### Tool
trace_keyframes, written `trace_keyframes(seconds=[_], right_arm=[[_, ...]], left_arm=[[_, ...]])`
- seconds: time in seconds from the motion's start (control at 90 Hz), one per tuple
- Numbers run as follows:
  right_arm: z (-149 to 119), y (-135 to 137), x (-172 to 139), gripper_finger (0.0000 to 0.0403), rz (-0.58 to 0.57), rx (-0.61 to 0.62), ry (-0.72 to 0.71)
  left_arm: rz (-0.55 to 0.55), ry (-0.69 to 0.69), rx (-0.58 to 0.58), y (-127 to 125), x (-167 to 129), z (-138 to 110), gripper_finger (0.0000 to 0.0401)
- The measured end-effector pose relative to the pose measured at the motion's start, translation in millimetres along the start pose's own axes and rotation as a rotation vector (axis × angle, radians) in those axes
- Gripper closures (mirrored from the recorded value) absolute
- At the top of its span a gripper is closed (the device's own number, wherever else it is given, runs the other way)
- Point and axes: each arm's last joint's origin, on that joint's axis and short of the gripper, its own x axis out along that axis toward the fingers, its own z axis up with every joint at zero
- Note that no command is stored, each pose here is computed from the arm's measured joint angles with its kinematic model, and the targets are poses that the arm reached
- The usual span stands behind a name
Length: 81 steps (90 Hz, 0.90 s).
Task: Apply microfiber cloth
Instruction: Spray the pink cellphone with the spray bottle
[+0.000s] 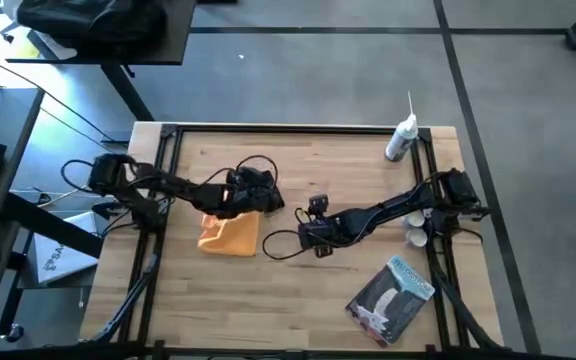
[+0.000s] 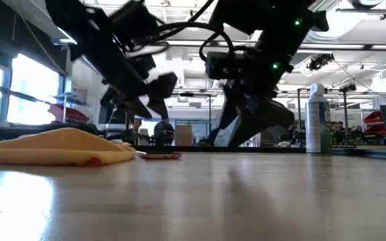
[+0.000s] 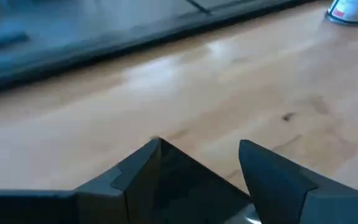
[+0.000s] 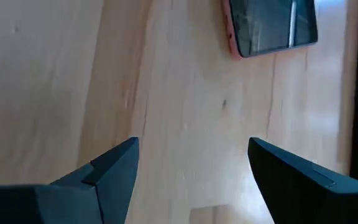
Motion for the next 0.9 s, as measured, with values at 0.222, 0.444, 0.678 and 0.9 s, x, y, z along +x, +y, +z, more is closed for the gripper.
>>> trace_keyframes(seconds=[0.222, 0.444, 0.678, 0.9], right_arm=[[-4.5, 6.1, -3.1, 0.0132, 0.03, -0.003, 0.041], [-2.1, 9.3, -4.9, 0.0132, 0.031, -0.047, 0.016], [-3.0, 17.5, -7.5, 0.0132, 0.084, -0.188, 0.008], [-1.5, 36.3, -0.5, 0.0132, 0.076, -0.4, -0.01]], left_arm=[[-0.047, 0.138, -0.147, -6.5, 24.2, -33.6, 0.0204], [-0.379, 0.107, -0.119, -42.9, 4.0, -40.4, 0.0204], [-0.433, 0.052, -0.047, -46.5, -31.4, -21.4, 0.0204], [-0.42, 0.121, 0.098, -45.0, -53.5, -33.1, 0.0204]])
